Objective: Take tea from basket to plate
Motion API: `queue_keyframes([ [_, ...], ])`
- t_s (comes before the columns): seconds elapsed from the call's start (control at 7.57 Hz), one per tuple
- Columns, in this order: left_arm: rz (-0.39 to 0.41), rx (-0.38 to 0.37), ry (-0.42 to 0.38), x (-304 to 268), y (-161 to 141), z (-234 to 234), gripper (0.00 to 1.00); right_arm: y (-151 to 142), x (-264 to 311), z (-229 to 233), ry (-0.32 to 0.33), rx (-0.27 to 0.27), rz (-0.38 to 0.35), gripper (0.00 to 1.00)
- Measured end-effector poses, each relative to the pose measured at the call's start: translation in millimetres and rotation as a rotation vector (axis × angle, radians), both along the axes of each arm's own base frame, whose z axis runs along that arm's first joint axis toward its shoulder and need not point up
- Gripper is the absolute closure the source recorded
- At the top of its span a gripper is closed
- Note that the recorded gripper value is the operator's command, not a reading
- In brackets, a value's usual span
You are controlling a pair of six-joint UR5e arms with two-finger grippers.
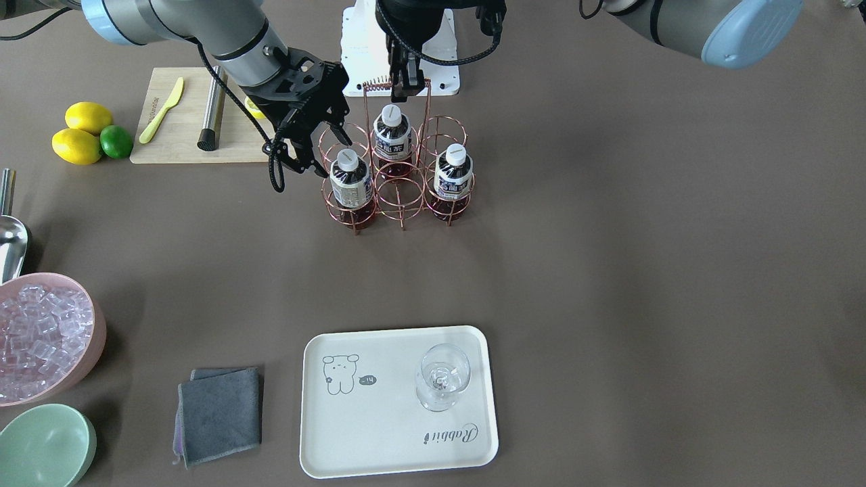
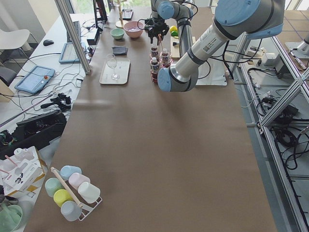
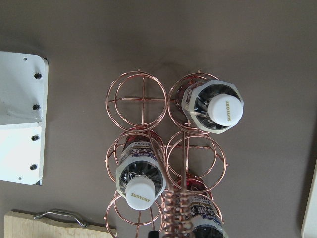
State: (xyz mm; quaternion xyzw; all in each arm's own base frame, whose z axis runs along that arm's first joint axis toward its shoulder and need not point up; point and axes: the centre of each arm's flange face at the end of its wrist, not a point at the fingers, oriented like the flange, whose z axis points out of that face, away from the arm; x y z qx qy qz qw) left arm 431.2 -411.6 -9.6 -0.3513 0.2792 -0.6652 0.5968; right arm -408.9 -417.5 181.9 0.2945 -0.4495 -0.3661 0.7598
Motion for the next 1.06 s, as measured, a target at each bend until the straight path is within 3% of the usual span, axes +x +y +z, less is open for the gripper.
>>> queue_keyframes([
  [0.53, 0.0, 0.001, 0.001, -0.3, 0.2, -0.2, 1.0, 3.4, -2.2, -1.8, -0.003, 0.003, -0.007, 0.34],
  [1.06, 0.0, 0.0, 0.0, -0.5, 0.4, 0.7, 1.0, 5.9, -5.4, -4.9, -0.007, 0.008, -0.015, 0.48],
])
